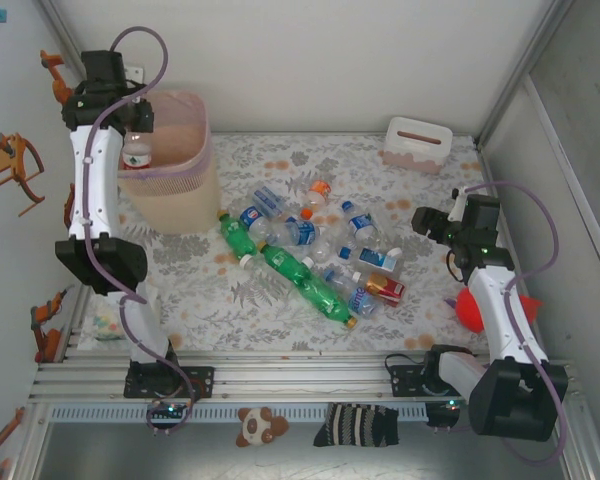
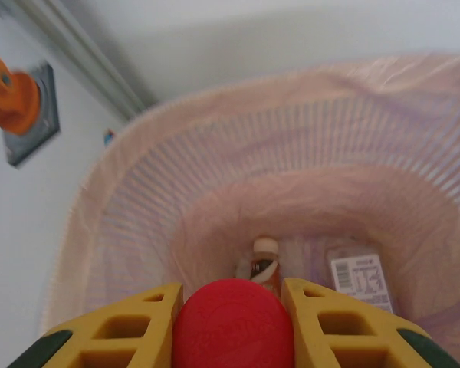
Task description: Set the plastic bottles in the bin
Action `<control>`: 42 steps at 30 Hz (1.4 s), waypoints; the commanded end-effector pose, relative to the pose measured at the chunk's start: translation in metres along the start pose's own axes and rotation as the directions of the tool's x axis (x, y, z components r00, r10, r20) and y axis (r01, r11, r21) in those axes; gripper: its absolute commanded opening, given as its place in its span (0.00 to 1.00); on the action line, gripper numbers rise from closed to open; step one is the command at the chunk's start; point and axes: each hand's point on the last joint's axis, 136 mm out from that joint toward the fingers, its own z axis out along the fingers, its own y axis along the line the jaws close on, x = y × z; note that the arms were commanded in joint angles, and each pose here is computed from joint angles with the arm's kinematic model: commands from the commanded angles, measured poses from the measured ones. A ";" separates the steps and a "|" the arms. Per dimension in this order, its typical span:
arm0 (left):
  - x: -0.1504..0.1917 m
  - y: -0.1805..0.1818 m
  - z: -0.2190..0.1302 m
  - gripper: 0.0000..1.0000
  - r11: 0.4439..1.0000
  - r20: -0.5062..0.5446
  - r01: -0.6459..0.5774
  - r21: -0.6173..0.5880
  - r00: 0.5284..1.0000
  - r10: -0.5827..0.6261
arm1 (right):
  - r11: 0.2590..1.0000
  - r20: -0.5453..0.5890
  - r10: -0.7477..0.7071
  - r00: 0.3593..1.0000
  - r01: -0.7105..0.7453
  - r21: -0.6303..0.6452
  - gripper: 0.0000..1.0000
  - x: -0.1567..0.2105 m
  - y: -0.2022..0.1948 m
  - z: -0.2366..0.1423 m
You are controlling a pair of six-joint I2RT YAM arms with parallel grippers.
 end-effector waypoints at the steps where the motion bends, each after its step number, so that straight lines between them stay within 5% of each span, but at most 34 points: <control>1: 0.018 0.002 0.017 0.05 0.995 -0.080 0.096 0.040 0.992 -0.093 | 1.000 0.019 -0.023 1.000 0.023 0.001 0.82 -0.009 0.003 -0.002; 12: 0.071 -0.010 0.092 0.19 0.986 -0.288 0.161 0.049 0.947 -0.140 | 1.000 0.014 -0.021 1.000 0.021 0.000 0.82 -0.008 0.002 0.002; 20: 0.087 -0.017 0.119 0.40 0.980 -0.339 0.190 0.059 0.927 -0.159 | 1.000 0.017 -0.023 1.000 0.023 0.001 0.82 -0.009 0.002 0.000; 26: 0.073 -0.019 0.109 0.51 0.971 -0.299 0.224 0.081 0.935 -0.191 | 1.000 0.016 -0.022 1.000 0.022 0.000 0.82 -0.009 0.003 -0.002; 42: 0.018 -0.019 0.028 0.56 0.942 -0.125 0.270 0.200 0.961 -0.248 | 0.996 -0.130 -0.061 0.990 0.052 -0.069 0.71 0.003 0.029 0.002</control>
